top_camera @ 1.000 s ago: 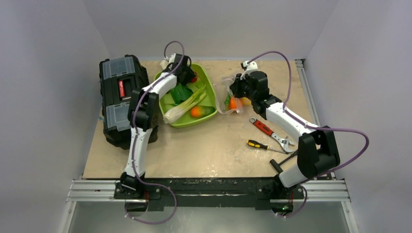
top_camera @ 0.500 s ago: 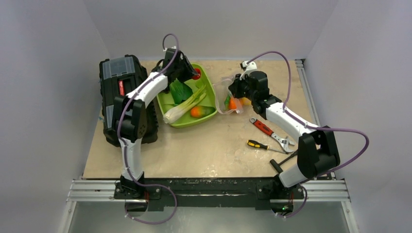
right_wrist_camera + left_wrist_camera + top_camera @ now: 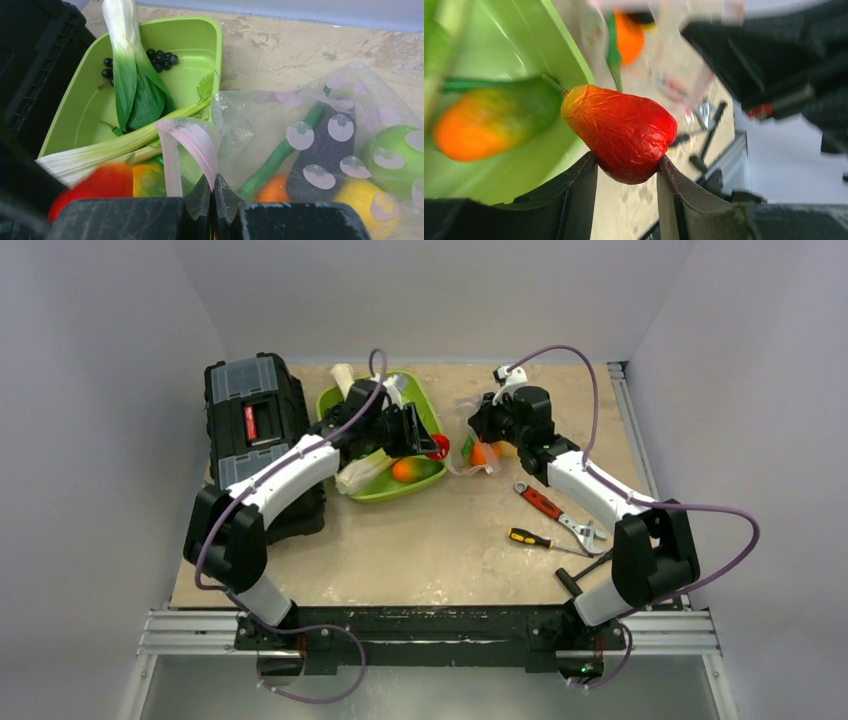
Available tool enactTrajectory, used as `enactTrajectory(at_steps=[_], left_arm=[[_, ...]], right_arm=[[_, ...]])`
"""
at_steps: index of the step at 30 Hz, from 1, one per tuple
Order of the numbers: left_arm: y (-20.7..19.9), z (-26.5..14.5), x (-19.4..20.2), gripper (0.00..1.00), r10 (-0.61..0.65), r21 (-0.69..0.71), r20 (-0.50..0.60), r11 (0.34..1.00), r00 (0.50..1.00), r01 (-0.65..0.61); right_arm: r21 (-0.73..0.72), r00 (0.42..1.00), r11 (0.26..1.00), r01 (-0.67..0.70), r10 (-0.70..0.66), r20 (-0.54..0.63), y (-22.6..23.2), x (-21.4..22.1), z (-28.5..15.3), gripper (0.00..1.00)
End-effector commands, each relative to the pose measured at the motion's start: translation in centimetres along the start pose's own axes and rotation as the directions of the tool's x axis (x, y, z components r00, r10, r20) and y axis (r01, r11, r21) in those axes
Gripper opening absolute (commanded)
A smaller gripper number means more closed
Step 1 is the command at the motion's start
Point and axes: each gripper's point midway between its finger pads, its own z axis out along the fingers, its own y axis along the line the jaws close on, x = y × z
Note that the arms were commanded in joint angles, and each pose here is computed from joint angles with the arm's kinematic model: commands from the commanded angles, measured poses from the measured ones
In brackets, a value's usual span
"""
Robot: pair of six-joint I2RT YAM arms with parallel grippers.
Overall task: Place the food in the zip-top bag and seal the zipper
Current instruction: Place the fake vegetable in the zipper food storage bag.
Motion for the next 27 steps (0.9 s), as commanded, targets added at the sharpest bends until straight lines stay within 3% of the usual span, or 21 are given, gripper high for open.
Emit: enactTrajectory(at_steps=[1, 6, 20, 22, 27], left_arm=[[-3.7, -2.0, 2.9, 0.0, 0.099, 0.127, -0.007, 0.987, 0.995, -0.097], [-6.0, -1.4, 4.1, 0.0, 0.049, 0.219, -0.056, 0.975, 0.997, -0.036], [-5.8, 5.5, 1.2, 0.0, -0.04, 0.156, -0.1, 0.986, 0.994, 0.055], [-5.8, 6.3, 0.9, 0.05, -0.057, 0.147, -0.107, 0.986, 0.993, 0.072], [-7.0, 7.7, 0.0, 0.33, -0.058, 0.176, -0.105, 0.981, 0.993, 0.076]], right_arm=[[-0.07, 0.995, 0.997, 0.017, -0.01, 0.102, 1.7, -3.9, -1.1, 0.0], [-0.082, 0.994, 0.996, 0.018, -0.009, 0.11, 2.0, -4.2, -1.4, 0.0], [-0.186, 0.991, 0.982, 0.044, -0.019, 0.134, 4.1, -5.0, -2.7, 0.0], [-0.188, 0.99, 0.981, 0.042, -0.015, 0.139, 4.2, -5.3, -2.9, 0.0], [-0.182, 0.99, 0.983, 0.03, -0.004, 0.142, 4.2, -5.3, -3.3, 0.0]])
